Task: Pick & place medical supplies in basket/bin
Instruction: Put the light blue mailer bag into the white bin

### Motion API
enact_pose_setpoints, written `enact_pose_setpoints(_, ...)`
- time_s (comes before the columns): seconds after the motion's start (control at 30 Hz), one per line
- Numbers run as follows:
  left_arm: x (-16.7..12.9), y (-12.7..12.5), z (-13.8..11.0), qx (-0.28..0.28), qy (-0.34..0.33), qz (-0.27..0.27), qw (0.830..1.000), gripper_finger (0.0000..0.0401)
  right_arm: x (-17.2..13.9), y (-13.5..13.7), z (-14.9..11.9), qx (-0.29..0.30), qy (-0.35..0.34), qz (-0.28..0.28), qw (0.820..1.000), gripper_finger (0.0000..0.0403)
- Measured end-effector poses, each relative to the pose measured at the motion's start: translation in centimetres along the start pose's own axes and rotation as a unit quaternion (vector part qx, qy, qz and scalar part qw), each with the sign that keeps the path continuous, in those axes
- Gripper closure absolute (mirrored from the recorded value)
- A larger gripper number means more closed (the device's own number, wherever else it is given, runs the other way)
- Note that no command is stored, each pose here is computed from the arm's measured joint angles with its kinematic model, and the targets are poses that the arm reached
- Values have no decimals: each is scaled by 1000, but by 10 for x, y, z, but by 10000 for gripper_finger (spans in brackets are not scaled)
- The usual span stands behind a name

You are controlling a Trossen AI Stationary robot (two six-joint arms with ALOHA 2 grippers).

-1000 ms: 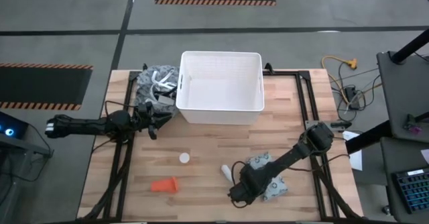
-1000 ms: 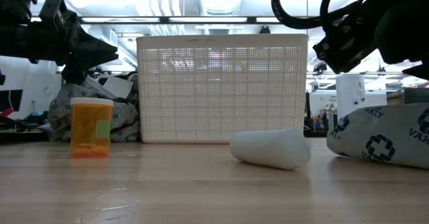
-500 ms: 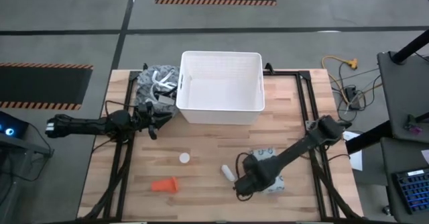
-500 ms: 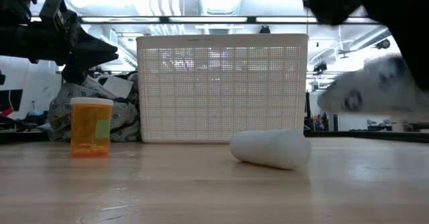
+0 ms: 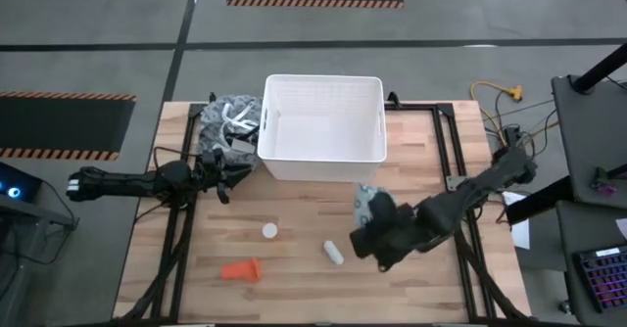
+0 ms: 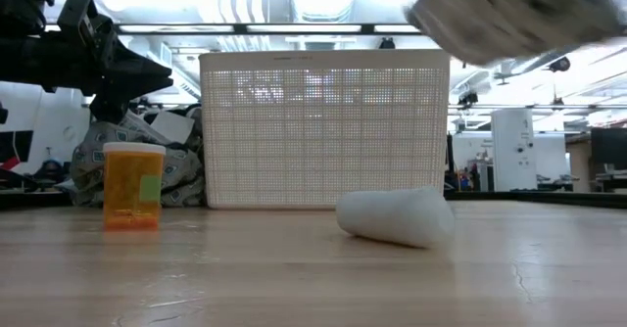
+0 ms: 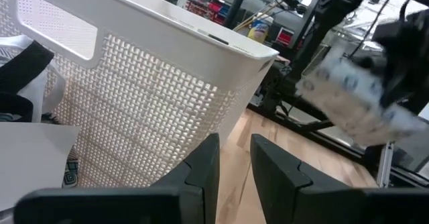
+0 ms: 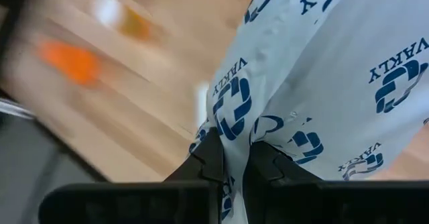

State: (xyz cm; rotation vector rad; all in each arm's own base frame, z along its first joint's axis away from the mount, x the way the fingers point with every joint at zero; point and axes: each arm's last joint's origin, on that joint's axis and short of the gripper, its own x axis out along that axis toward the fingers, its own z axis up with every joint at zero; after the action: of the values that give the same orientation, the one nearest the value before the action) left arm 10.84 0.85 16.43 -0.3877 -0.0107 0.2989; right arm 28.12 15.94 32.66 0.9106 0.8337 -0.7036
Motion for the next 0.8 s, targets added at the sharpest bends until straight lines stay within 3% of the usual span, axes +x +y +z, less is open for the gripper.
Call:
enact_pose_setpoints(0.17, 0, 0, 0, 0, 0, 0, 1000, 333, -23, 9, 27, 10, -39, 110, 993, 390)
enact_pose_setpoints(0.37, 0, 0, 0, 0, 0, 0, 1000, 333, -45, 23, 64, -21, -99, 234, 967, 390)
enact_pose_setpoints(0.5, 0, 0, 0, 0, 0, 0, 1000, 333, -54, 20, 89, -45, -132, 261, 955, 390)
enact_pose_setpoints(0.8, 0, 0, 0, 0, -1, 0, 1000, 333, -54, -3, 150, -84, -132, 269, 950, 390)
